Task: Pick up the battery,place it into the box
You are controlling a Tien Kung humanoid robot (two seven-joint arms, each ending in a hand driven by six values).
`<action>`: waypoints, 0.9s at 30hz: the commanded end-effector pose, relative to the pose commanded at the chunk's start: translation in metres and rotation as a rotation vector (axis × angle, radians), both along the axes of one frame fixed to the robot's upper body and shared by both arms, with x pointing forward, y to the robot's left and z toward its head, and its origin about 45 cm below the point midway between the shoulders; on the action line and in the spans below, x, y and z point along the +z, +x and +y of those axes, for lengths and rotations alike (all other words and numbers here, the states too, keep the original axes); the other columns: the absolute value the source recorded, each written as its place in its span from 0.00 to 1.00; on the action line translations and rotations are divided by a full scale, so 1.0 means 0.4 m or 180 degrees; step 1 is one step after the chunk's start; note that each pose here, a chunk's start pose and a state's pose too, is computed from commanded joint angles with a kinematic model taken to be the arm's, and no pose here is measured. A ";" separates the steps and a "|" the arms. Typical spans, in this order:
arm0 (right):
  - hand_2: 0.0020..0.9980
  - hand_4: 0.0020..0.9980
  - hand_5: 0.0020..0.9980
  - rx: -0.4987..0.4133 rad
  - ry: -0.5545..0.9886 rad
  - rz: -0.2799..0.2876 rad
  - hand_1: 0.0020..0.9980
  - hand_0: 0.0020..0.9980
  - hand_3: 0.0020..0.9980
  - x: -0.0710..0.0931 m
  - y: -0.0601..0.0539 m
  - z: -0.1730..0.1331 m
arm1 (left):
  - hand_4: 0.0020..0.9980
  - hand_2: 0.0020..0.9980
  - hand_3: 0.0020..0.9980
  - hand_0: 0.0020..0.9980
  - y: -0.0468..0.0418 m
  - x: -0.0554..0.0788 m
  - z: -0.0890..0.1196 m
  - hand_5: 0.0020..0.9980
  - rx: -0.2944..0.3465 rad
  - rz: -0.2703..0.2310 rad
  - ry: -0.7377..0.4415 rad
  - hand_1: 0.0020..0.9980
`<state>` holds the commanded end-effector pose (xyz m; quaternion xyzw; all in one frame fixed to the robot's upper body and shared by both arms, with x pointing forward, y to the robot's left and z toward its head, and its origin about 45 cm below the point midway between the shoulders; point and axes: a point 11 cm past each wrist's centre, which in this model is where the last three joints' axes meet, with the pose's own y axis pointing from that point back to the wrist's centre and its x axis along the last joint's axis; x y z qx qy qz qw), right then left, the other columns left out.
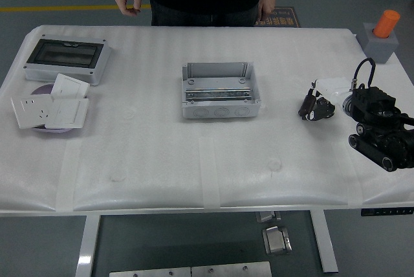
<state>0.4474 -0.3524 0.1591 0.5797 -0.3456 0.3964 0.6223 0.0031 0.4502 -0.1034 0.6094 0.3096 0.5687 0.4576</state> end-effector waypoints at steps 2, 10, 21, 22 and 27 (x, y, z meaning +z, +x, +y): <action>0.67 0.93 0.43 0.0005 0.0007 -0.0004 0.65 0.68 0.70 0.000 0.000 0.001 | 0.59 0.50 0.65 0.59 0.001 0.000 0.000 0.36 -0.0002 -0.0002 0.0000 0.62; 0.67 0.93 0.43 0.0032 0.0037 -0.0059 0.64 0.67 0.69 0.002 -0.001 0.002 | 0.59 0.50 0.65 0.59 0.005 0.000 -0.002 0.36 -0.0008 -0.0017 -0.0006 0.62; 0.66 0.92 0.43 0.0096 0.0091 -0.0167 0.64 0.66 0.69 0.007 0.000 0.009 | 0.60 0.50 0.66 0.59 0.017 0.001 -0.002 0.36 -0.0017 -0.0055 0.0000 0.62; 0.66 0.92 0.43 0.0096 0.0093 -0.0171 0.64 0.66 0.69 0.007 0.000 0.008 | 0.60 0.50 0.66 0.59 0.018 0.001 -0.002 0.36 -0.0018 -0.0060 0.0001 0.62; 0.65 0.92 0.43 0.0087 0.0093 -0.0162 0.63 0.64 0.68 0.005 -0.002 0.003 | 0.60 0.50 0.66 0.59 0.022 0.001 -0.002 0.36 -0.0026 -0.0067 0.0005 0.62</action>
